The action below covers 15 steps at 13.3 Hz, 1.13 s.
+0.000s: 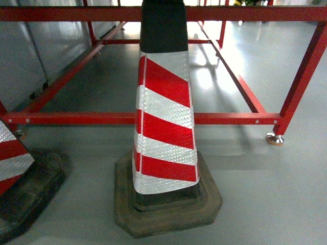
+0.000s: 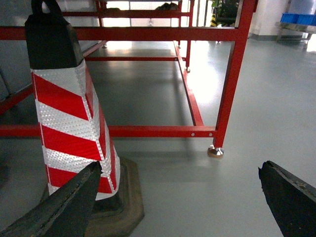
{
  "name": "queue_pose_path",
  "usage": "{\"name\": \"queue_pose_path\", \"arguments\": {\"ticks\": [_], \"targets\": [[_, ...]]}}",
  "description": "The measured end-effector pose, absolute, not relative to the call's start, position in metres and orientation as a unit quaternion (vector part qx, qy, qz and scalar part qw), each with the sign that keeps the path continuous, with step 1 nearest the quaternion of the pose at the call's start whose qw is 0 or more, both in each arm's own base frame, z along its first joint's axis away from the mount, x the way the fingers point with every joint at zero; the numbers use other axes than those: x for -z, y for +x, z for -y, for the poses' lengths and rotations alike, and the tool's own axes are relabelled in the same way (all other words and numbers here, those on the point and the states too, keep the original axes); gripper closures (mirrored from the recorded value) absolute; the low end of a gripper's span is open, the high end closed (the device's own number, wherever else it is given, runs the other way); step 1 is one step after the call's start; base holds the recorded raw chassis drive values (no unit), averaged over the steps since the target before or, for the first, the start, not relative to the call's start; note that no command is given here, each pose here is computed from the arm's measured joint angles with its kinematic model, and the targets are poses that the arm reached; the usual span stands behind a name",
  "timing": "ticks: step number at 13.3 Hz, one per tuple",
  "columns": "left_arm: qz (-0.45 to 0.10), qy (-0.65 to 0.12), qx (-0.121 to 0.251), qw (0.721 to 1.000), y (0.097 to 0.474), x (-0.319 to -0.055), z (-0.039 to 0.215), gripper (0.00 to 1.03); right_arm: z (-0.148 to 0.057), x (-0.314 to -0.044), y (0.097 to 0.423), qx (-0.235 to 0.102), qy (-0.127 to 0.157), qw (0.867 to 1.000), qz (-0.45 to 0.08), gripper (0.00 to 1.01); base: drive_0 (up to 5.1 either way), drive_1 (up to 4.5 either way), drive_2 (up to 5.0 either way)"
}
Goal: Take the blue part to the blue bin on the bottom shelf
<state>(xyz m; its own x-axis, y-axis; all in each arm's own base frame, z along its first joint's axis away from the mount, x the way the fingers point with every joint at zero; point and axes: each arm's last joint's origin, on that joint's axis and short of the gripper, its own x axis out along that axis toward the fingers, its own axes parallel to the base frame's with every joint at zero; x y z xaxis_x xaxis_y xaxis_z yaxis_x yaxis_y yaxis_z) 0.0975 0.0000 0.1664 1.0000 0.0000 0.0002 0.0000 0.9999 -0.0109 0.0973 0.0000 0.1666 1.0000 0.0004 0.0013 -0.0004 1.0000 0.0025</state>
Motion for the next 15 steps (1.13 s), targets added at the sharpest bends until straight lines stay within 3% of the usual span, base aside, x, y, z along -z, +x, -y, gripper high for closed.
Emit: {"name": "queue_pose_path", "arguments": {"ticks": [15], "targets": [[0.000,-0.005,0.001,1.000,0.0975,-0.1663,0.0000,0.05,0.0000,-0.1665,0.0973,0.000,0.002,1.000,0.000,0.03,0.0,0.00,0.0]]}}
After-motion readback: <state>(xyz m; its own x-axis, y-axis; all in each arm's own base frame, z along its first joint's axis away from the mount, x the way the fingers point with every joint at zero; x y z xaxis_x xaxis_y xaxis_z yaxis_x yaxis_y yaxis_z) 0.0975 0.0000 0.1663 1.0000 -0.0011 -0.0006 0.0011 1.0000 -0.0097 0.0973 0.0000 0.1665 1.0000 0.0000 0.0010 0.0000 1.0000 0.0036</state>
